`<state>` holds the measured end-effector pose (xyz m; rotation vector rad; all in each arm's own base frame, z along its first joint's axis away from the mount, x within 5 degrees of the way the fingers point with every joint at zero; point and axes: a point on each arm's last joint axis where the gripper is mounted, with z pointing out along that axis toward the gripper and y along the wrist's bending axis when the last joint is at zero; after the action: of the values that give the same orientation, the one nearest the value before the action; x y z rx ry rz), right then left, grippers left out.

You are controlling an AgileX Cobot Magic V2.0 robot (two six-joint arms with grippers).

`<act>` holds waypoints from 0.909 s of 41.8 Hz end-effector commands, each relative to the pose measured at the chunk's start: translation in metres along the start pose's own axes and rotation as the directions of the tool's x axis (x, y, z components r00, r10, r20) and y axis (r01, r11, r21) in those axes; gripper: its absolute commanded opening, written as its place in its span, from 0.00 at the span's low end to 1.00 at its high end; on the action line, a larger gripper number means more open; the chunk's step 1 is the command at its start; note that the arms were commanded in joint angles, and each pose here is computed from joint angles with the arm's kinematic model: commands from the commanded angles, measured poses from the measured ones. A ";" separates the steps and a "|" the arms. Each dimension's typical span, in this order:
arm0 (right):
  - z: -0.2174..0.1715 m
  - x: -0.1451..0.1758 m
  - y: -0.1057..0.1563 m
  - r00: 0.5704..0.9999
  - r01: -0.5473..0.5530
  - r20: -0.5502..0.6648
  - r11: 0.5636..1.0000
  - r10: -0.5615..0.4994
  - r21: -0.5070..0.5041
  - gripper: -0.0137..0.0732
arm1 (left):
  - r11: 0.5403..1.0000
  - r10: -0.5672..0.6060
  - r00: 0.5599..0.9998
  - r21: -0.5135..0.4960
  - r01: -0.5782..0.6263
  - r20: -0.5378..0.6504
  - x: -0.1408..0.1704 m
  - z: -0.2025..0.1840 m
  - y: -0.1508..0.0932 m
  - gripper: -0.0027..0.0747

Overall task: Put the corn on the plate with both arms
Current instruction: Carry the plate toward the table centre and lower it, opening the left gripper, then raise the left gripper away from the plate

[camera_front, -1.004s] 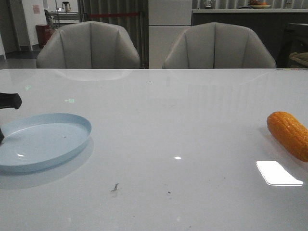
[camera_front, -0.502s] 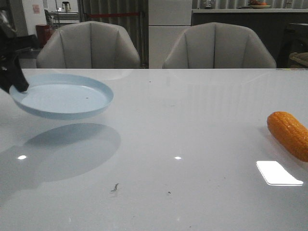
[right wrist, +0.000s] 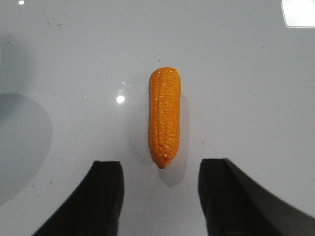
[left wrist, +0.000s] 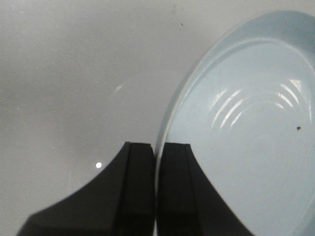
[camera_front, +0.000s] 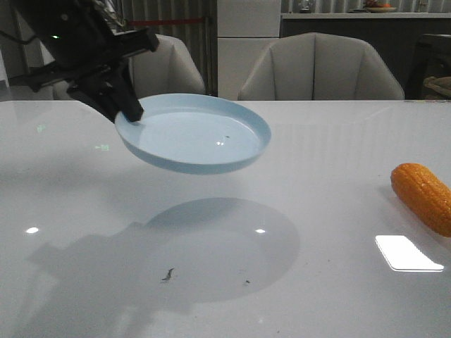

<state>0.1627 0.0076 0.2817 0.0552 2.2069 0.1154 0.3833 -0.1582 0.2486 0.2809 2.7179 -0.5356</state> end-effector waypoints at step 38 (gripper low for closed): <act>-0.005 -0.015 0.001 0.995 -0.004 0.101 1.000 0.004 -0.002 0.69 | 0.980 0.194 0.981 0.041 -0.193 -0.019 -0.020 0.020 -0.042 0.48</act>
<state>0.1625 0.0076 0.2815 0.0550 2.2104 0.1156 0.3934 -0.2062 0.2007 0.5310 2.8037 -0.4943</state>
